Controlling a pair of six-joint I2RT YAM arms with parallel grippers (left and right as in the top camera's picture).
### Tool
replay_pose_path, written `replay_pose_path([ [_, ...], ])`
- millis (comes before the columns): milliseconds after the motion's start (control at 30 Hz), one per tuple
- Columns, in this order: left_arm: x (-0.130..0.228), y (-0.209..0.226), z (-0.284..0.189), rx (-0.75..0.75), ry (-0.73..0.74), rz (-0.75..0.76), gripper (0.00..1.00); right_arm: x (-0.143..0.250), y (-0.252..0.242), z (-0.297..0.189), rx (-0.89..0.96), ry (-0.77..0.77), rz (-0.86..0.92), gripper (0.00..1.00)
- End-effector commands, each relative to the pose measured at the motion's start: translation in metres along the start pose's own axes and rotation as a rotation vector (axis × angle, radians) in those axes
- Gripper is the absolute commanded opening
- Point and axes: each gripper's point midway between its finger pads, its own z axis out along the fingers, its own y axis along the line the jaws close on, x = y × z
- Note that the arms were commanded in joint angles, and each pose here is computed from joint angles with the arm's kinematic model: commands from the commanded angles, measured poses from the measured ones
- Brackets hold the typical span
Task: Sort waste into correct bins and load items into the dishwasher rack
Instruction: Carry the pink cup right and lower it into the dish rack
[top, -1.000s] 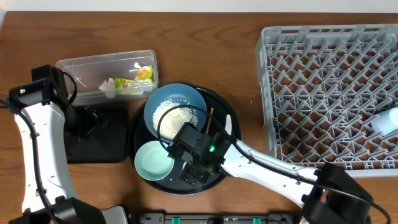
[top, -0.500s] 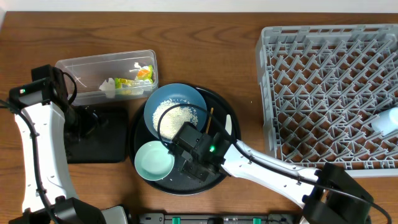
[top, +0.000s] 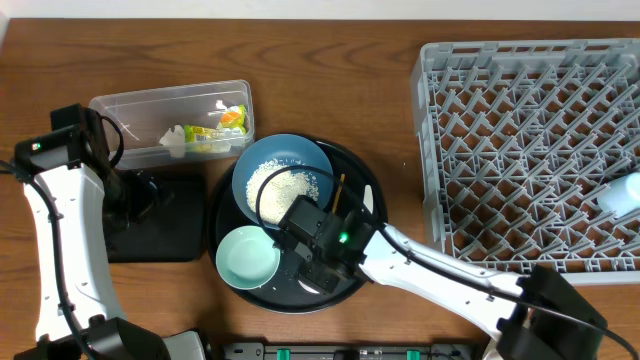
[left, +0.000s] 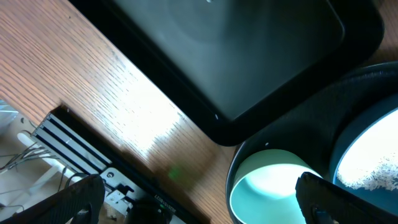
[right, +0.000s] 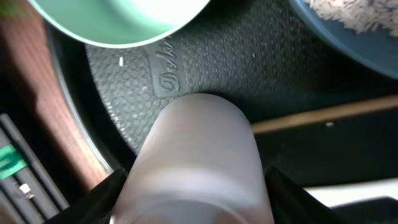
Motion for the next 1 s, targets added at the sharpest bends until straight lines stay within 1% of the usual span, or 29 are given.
replay_pose_path([
  [0, -0.002, 0.002, -0.001, -0.011, -0.004, -0.005, 0.99, -0.026, 0.0, -0.045, 0.0, -0.116, 0.021, 0.36],
  [100, -0.002, 0.002, -0.001, -0.01, -0.005, -0.005, 0.99, -0.035, -0.012, -0.076, 0.024, -0.166, 0.028, 0.31],
  [200, -0.002, 0.002, -0.001, -0.01, -0.005, -0.005, 0.99, -0.041, -0.041, -0.111, 0.104, -0.218, 0.091, 0.22],
  [333, -0.002, 0.002, -0.001, -0.011, -0.004, -0.005, 0.99, -0.038, -0.094, -0.154, 0.226, -0.275, 0.213, 0.17],
  [467, -0.002, 0.002, -0.001, -0.011, -0.004, -0.004, 0.99, -0.022, -0.158, -0.188, 0.332, -0.322, 0.382, 0.12],
  [567, -0.001, 0.002, -0.001, -0.012, -0.002, -0.004, 0.99, 0.001, -0.207, -0.205, 0.397, -0.347, 0.522, 0.11],
  [700, -0.001, 0.002, -0.001, -0.012, -0.002, -0.004, 0.99, 0.044, -0.272, -0.231, 0.497, -0.388, 0.716, 0.01],
  [833, -0.001, 0.002, -0.001, -0.012, -0.002, -0.005, 0.99, 0.095, -0.326, -0.26, 0.602, -0.455, 0.926, 0.01],
  [967, -0.001, 0.002, -0.001, -0.011, -0.002, -0.005, 0.99, 0.15, -0.365, -0.285, 0.642, -0.536, 1.094, 0.01],
])
